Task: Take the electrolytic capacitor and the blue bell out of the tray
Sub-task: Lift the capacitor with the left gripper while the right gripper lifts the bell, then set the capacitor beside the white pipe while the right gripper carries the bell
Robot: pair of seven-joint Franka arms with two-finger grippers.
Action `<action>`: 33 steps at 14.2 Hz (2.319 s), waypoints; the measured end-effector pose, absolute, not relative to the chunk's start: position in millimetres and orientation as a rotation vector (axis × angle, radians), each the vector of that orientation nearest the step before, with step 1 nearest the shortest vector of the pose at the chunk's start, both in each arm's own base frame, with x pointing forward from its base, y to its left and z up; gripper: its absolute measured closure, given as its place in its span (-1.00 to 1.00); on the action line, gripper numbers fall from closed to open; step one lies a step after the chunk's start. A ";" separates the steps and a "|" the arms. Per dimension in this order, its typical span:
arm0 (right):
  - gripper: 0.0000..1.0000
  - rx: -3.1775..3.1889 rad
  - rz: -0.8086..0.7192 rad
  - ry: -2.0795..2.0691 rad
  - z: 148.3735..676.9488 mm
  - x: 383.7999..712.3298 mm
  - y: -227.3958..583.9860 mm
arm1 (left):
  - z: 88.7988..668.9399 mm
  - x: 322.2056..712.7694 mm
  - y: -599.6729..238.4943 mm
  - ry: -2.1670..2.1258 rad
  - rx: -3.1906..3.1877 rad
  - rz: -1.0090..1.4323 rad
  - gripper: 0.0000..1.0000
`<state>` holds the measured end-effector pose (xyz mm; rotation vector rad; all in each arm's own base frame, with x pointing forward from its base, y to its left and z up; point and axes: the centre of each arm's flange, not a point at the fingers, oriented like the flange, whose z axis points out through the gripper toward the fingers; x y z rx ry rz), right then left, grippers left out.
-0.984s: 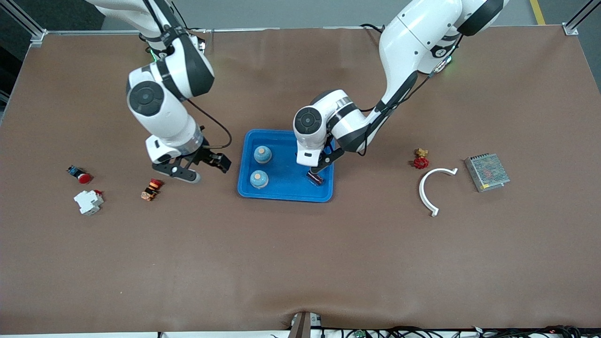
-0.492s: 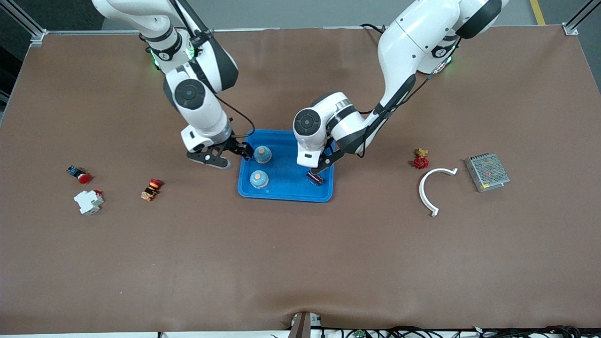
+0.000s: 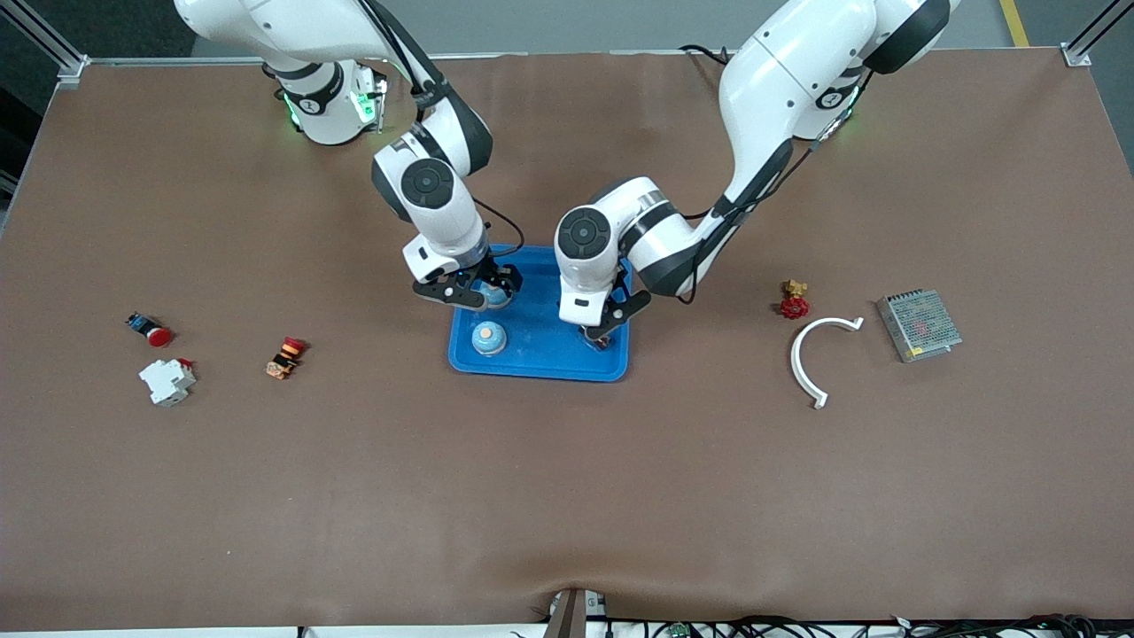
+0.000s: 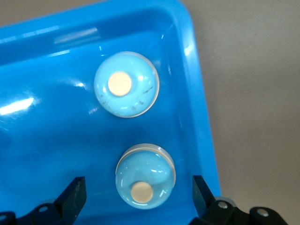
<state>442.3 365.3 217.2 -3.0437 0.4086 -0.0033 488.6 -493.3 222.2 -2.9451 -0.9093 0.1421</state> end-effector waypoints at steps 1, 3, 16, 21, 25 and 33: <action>-1.00 -3.042 -0.005 0.404 208.8 440.3 367.6 | 233.7 497.8 -488.6 -0.926 -2.956 0.120 0.31; -1.00 -3.044 -0.004 0.394 197.2 436.9 370.9 | 259.1 517.3 -471.5 -0.929 -2.969 0.079 0.31; -0.27 -3.053 -0.009 0.367 191.9 434.6 375.0 | 247.0 598.5 -258.5 -0.884 -2.770 0.237 0.31; -0.27 -3.108 0.048 0.329 225.7 459.2 357.3 | 198.3 616.0 -216.3 -0.898 -2.763 0.194 0.31; -0.27 -3.144 0.101 0.203 291.1 498.4 287.4 | 182.5 616.7 -214.0 -0.876 -2.769 0.182 0.22; -0.27 -3.147 0.116 0.026 292.4 495.5 197.9 | 226.7 630.5 -266.6 -0.899 -2.852 0.081 -1.00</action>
